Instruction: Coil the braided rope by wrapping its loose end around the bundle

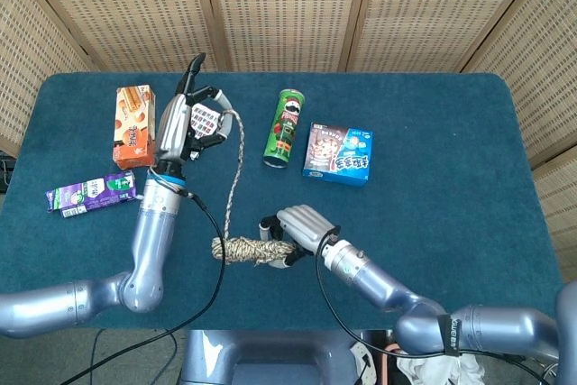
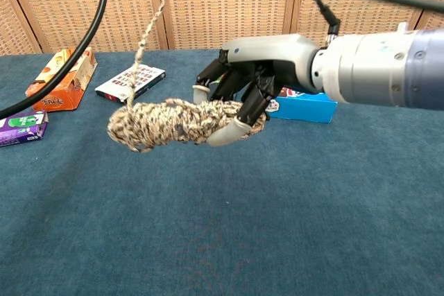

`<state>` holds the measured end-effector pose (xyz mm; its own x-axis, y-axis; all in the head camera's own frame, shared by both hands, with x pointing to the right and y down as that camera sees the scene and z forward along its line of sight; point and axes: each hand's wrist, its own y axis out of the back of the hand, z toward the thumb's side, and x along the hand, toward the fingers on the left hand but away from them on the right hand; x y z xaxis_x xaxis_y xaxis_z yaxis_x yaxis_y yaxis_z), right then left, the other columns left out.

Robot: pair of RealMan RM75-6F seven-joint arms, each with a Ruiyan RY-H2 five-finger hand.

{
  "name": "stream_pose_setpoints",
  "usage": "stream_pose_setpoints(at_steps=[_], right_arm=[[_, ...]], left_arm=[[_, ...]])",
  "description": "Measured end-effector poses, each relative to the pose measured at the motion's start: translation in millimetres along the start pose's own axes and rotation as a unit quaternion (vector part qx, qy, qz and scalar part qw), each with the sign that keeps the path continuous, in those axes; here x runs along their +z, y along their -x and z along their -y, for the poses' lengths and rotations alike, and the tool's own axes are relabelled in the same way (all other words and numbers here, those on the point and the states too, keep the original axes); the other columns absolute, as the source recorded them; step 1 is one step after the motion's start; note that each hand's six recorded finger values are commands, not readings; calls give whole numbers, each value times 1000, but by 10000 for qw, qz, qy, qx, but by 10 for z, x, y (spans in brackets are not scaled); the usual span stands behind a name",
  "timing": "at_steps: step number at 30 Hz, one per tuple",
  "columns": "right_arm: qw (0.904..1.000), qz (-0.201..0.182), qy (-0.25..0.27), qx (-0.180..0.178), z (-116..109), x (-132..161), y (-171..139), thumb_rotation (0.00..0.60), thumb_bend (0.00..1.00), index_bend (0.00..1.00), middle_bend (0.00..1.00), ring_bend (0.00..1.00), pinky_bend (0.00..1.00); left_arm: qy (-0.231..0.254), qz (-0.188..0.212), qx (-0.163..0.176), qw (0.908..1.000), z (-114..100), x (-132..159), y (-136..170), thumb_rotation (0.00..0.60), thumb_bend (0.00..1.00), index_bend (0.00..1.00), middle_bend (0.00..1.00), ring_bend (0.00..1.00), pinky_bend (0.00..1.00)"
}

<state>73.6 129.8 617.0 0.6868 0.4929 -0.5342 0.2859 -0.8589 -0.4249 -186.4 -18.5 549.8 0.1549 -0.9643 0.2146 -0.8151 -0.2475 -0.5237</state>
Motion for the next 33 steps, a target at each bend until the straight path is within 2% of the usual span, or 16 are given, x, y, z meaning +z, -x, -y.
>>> stream_pose_setpoints(at_steps=[5, 9, 15, 22, 33], right_arm=[[9975, -190, 671, 89, -63, 99, -82, 600, 589, 718, 718, 491, 737], [9916, -263, 1260, 156, -110, 163, -109, 600, 589, 718, 718, 491, 737], [9815, -347, 1867, 223, -157, 247, -115, 600, 589, 718, 718, 491, 737], [9689, -312, 2449, 176, -197, 274, -92, 600, 589, 718, 718, 491, 737], [9549, -148, 2964, -30, -266, 244, -41, 600, 590, 718, 718, 491, 737]], left_arm=[[29, -269, 46, 9996, -50, -268, -64, 600, 579, 832, 0, 0, 0], [114, -428, 38, 9990, -70, -458, -80, 600, 579, 832, 0, 0, 0], [164, -556, -57, 9983, -36, -694, -44, 600, 580, 832, 0, 0, 0], [164, -645, -162, 9976, 30, -916, 22, 600, 579, 832, 0, 0, 0], [249, -726, -325, 9965, 202, -1194, 112, 600, 579, 832, 0, 0, 0]])
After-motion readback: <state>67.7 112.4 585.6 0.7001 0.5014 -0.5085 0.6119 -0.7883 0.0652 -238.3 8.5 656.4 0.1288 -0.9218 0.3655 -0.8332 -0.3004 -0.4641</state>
